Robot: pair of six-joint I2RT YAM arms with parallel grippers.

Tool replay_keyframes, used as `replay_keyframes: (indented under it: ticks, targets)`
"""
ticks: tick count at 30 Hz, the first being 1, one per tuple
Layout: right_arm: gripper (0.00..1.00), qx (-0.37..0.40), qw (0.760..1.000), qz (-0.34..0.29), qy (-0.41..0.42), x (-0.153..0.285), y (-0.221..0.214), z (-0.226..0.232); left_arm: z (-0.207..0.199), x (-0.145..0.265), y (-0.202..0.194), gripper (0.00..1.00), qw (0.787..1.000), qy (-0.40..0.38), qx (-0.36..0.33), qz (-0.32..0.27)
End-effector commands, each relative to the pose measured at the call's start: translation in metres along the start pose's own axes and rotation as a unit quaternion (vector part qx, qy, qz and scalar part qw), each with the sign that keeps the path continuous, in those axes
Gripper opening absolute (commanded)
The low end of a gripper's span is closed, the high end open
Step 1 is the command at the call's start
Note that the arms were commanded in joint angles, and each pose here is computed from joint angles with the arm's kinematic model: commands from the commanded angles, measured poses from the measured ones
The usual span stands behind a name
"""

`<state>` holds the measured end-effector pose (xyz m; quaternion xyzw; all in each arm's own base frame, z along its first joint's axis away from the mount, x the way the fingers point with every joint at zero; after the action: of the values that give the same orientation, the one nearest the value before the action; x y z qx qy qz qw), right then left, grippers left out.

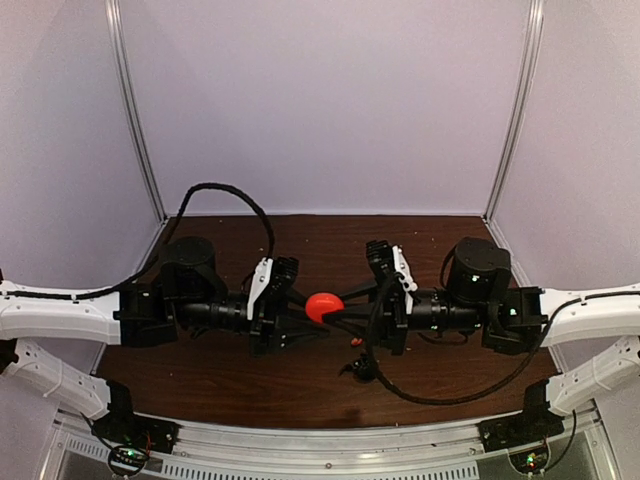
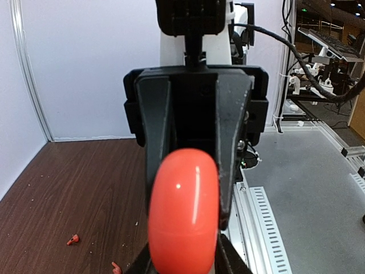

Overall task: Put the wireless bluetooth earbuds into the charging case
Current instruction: Pass from the right arm to the left

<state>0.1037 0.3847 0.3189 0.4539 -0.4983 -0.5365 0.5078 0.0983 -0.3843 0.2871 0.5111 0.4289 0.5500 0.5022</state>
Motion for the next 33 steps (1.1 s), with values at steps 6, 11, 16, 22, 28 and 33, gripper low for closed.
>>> replay_keyframes:
  ticks: [6, 11, 16, 22, 28, 33]
  targets:
    - [0.06, -0.010, 1.000, -0.013, 0.016, -0.001, 0.001, 0.003, -0.002, -0.001, 0.029, 0.26, 0.998, -0.005, -0.028, -0.048]
    - [0.06, -0.010, 1.000, -0.010, 0.016, -0.002, -0.003, 0.003, -0.004, -0.003, 0.030, 0.33, 0.998, -0.017, -0.020, -0.055]
    - [0.06, -0.009, 1.000, -0.010, 0.016, -0.002, -0.003, 0.003, -0.005, -0.003, 0.032, 0.29, 0.998, -0.019, -0.020, -0.060]
    - [0.09, -0.006, 1.000, -0.003, 0.016, -0.002, -0.007, 0.002, -0.008, -0.003, 0.031, 0.16, 0.998, -0.028, -0.020, -0.060]
    - [0.23, -0.002, 1.000, -0.004, 0.011, 0.002, -0.002, 0.002, -0.009, -0.002, 0.022, 0.08, 0.998, -0.026, -0.017, -0.050]
    - [0.40, 0.002, 1.000, -0.006, 0.013, 0.005, 0.004, 0.003, -0.008, -0.003, 0.014, 0.06, 0.999, -0.022, -0.012, -0.042]
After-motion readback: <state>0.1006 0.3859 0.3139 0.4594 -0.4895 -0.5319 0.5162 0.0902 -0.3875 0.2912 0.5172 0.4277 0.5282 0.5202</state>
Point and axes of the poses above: each gripper's point midway between its finger pads, its own x axis back along the fingers, its own z axis along the line the jaws close on, y = z × x, the point moved 1 cm from there along x, back along the fingers, and after that the axes turned 4 degrees about -x, right-handed, at the moved point
